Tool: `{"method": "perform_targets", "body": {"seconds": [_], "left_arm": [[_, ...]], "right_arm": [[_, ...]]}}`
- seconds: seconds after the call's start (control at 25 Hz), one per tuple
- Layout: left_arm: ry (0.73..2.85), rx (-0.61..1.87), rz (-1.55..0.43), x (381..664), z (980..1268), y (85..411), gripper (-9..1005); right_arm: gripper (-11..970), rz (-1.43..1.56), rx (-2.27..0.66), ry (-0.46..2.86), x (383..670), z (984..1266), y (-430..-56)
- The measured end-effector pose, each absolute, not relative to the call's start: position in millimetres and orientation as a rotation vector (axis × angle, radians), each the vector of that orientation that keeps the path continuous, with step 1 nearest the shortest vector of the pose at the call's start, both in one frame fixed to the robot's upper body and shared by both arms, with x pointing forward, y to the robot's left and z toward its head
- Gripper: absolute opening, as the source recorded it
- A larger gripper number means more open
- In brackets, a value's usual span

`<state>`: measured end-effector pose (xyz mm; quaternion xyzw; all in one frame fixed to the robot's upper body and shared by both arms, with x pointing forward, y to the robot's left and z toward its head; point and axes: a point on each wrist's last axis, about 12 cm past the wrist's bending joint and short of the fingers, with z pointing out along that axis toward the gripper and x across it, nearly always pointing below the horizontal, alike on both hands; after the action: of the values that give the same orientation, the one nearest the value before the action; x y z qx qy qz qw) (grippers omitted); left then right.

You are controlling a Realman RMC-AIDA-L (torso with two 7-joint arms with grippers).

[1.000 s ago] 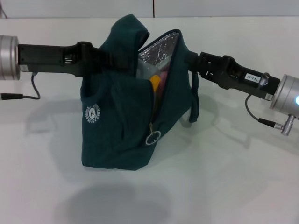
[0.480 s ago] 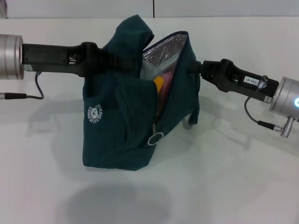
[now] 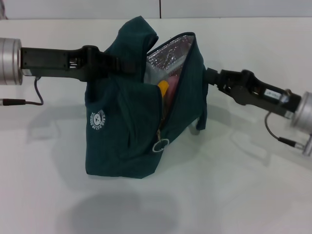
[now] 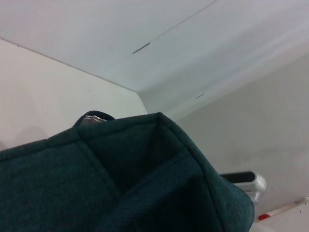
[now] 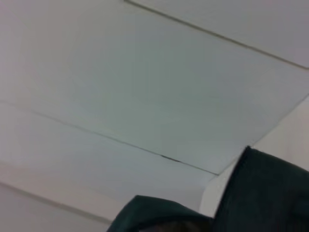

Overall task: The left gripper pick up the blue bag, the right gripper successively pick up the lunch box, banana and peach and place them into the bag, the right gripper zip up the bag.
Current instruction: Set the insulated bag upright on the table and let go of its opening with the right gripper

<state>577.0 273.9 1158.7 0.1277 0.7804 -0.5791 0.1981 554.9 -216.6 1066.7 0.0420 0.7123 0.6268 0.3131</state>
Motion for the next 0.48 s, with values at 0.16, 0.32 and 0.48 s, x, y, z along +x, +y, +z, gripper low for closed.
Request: {"method": "perform_targets", "body": {"seconds": [0.16, 0.32, 0.48], "left_arm": [[2.185, 0.357, -1.618, 577.0, 1158.9, 274.9, 27], [2.185, 0.357, -1.618, 577.0, 1158.7, 274.5, 27], [2.185, 0.356, -1.618, 577.0, 1158.4, 274.0, 27]], "right_arm": [[79, 1.674, 0.116, 1.877, 544.3, 1061.9, -221.3], [145, 1.674, 0.031, 1.925, 540.6, 1059.2, -213.1], [212, 1.647, -0.034, 1.925, 541.6, 1059.6, -209.5]]}}
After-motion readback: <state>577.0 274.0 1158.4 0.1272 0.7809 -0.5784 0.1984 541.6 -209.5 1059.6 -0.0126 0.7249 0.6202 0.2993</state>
